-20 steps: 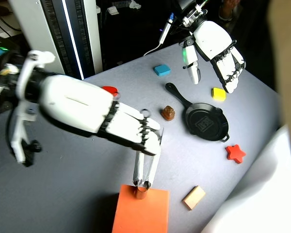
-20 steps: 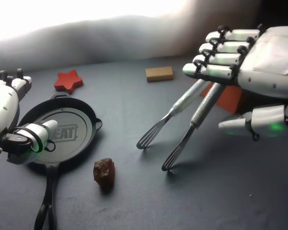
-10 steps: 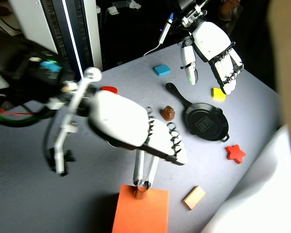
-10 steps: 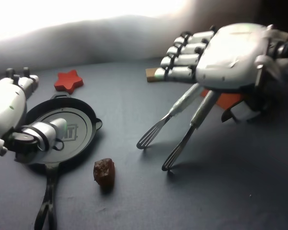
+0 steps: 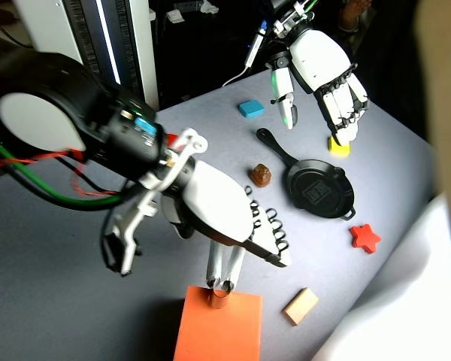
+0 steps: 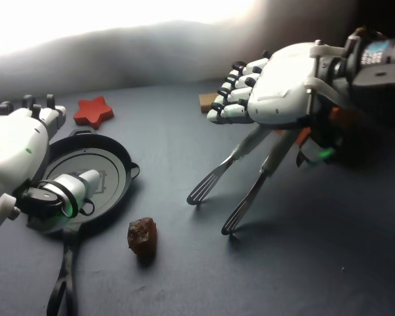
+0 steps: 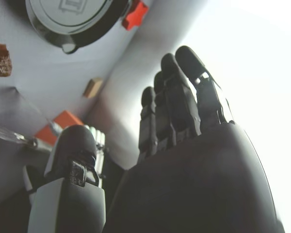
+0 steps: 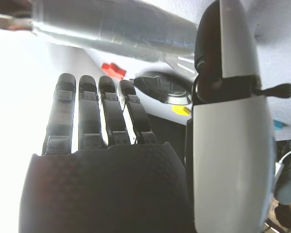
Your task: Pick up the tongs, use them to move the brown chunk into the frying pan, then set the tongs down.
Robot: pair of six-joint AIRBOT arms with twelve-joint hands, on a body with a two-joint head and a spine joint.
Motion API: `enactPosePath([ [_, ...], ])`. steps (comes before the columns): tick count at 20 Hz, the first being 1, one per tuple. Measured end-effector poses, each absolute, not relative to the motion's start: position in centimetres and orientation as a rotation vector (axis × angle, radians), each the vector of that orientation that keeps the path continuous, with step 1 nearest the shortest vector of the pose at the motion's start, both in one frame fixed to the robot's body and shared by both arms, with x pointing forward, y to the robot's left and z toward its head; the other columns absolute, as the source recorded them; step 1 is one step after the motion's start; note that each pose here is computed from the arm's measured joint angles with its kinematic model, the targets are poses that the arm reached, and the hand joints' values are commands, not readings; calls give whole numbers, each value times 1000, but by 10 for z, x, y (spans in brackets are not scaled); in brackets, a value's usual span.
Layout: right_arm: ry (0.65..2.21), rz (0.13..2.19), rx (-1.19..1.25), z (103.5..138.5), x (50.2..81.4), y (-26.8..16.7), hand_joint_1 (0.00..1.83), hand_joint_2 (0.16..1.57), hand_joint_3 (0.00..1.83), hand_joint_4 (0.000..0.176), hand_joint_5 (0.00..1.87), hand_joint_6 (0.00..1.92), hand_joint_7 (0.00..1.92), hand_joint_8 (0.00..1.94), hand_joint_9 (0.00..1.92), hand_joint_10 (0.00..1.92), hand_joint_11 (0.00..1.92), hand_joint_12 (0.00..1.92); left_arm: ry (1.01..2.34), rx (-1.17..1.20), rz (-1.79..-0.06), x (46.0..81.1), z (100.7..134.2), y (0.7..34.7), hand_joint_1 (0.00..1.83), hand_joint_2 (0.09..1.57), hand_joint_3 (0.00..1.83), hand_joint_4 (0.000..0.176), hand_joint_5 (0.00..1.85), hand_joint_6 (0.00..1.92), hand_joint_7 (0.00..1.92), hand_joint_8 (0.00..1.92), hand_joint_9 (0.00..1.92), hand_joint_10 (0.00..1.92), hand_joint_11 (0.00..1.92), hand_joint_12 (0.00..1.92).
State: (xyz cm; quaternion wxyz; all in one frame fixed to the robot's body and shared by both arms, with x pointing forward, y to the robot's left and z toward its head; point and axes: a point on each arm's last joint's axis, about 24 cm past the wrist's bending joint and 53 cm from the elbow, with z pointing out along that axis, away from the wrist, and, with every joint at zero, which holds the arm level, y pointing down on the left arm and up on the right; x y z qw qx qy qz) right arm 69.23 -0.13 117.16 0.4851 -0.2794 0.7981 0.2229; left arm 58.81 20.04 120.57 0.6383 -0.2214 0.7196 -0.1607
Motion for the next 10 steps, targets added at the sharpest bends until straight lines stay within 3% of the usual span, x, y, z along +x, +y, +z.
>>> enactPosePath([
  [10,1995,510,-691,1153,705,9,1129,895,0,0,0,0,0,0,0,0,0,0,1680,-521,-403,587,1198,194,296,1362,0,0,257,6,304,5,387,7,0,1166],
])
